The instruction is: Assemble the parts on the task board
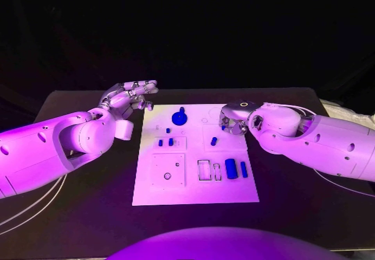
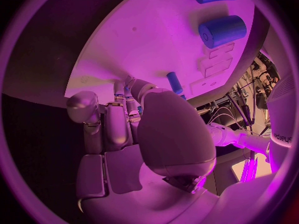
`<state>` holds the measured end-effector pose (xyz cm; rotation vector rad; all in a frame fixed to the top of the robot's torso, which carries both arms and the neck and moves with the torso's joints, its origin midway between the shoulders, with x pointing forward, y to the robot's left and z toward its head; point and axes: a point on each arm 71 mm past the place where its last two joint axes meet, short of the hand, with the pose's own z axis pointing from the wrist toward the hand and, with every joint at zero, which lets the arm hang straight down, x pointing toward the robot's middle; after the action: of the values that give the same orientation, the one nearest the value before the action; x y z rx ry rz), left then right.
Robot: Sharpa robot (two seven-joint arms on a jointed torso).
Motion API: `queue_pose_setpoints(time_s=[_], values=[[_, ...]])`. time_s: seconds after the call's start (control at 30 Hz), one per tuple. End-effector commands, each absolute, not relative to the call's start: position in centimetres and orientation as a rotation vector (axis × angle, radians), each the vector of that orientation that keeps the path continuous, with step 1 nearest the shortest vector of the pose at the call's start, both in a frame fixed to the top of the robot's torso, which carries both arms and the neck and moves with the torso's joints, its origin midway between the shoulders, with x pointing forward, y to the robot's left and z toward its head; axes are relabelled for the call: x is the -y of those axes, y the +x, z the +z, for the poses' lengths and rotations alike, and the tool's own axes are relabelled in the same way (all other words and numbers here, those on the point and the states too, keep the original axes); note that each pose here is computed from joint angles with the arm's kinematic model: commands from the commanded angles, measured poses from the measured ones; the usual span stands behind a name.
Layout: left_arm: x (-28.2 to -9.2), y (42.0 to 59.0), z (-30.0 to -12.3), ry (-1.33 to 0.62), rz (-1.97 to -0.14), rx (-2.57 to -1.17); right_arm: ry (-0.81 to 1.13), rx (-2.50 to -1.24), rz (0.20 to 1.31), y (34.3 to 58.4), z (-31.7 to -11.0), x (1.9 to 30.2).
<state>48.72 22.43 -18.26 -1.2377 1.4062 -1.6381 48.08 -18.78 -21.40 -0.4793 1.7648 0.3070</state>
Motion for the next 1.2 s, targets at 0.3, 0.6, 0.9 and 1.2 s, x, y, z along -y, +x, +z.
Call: queue_pose_setpoints(time_s=[0.3, 0.6, 0.9, 1.2], values=[[-22.5, 48.7, -18.2, -1.237, -1.642, -1.403, -0.508, -1.815, 0.325, 47.6, -22.4, 18.4], [-22.4, 48.7, -18.2, -1.237, -1.642, -1.405, -0.46, -1.735, 0.358, 47.5, -21.7, 18.3], [-22.4, 48.8, -18.2, -1.237, -1.641, -1.405, -0.393, -1.671, 0.394, 47.3, -20.8, 18.5], [-22.4, 48.8, -18.3, -1.239, -1.64, -1.408, -0.348, -1.662, 0.408, 47.1, -19.9, 19.1]])
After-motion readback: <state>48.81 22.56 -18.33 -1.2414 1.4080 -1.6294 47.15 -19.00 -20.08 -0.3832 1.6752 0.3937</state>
